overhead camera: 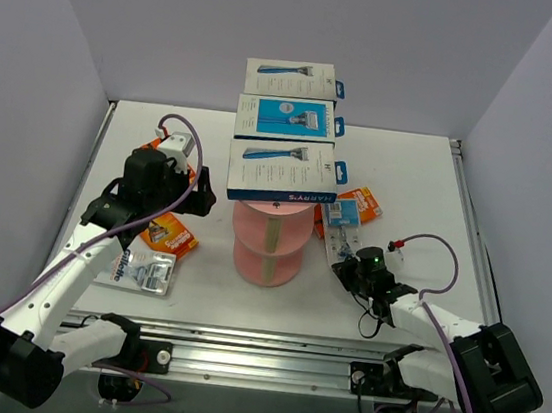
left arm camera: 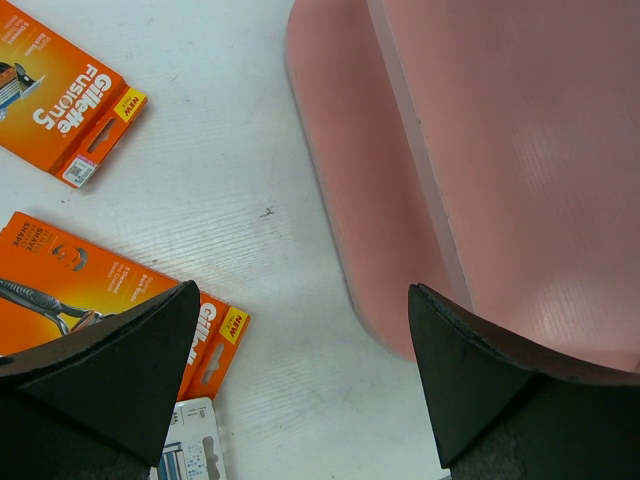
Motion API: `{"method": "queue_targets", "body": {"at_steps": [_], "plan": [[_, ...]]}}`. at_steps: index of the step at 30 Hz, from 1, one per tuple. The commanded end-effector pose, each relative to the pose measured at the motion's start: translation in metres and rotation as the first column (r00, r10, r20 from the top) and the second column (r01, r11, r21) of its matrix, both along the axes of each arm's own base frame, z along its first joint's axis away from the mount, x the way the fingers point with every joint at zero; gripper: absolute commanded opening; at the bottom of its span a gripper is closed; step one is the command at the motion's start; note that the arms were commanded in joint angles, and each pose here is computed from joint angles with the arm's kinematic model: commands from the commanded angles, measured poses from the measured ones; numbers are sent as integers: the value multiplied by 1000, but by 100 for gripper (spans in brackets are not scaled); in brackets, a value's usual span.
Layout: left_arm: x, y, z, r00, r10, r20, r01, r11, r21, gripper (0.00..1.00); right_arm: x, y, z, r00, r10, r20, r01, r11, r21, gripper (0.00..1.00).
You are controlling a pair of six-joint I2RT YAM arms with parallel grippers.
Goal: Place and organize the shaving razors onto the shelf
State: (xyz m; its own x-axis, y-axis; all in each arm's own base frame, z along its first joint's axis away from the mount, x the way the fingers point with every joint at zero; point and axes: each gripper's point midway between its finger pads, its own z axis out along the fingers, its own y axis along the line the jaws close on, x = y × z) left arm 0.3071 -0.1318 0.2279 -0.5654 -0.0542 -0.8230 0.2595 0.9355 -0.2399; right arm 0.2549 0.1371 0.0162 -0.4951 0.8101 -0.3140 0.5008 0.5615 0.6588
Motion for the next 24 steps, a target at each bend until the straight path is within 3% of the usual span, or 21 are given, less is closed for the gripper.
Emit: {"method": "queue_targets", "body": {"at_steps": [1,24], "plan": [[5,-4,23,998,-13,59,14,1000,-12,94,5,-14,-1,999,-53,-2,53,996,-75,9],[6,-5,21,999,-15,52,16,1000,-10,94,20,-78,8,991,-132,-17,127,977,-173,12]]}}
